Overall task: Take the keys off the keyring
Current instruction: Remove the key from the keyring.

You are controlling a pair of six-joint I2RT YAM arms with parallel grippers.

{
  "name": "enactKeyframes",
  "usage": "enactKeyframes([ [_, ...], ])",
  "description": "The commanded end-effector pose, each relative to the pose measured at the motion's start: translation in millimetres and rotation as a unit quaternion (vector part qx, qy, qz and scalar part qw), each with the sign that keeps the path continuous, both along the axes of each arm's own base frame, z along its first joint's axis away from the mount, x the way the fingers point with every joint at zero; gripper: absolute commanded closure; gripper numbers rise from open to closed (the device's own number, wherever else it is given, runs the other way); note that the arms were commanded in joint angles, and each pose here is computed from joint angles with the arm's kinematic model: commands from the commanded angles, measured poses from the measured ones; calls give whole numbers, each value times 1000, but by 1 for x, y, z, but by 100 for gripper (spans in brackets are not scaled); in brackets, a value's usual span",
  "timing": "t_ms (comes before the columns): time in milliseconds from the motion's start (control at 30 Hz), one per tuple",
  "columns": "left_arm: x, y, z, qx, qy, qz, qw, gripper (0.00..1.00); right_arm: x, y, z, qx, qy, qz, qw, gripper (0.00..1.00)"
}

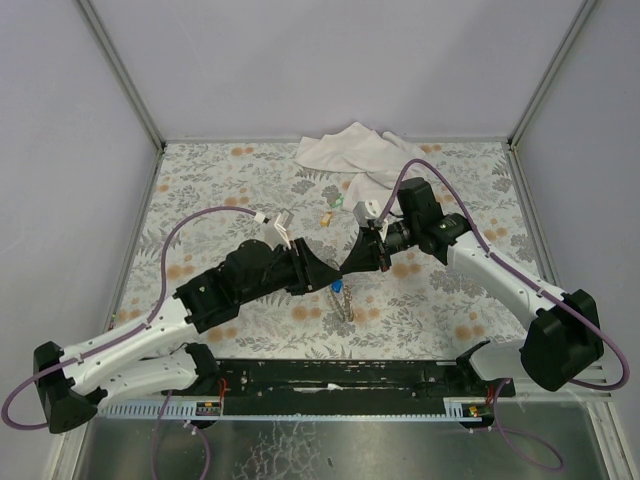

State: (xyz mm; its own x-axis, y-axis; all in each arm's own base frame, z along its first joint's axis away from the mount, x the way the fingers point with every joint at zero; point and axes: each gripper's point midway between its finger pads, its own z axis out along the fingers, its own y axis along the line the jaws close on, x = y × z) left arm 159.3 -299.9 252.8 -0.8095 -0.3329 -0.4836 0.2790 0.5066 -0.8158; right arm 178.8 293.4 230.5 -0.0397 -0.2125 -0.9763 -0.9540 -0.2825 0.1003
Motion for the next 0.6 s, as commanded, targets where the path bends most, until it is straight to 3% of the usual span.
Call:
enactKeyframes([
  [0,3,0,6,4,2,11,1000,65,4,2,22,27,-34,3,999,100],
  [300,10,-2,1,24,-1,21,1000,68,3,2,23,28,-38,4,999,100],
  [567,14,-3,-2,34,-5,22,999,77,3,1,24,29,-41,4,999,100],
])
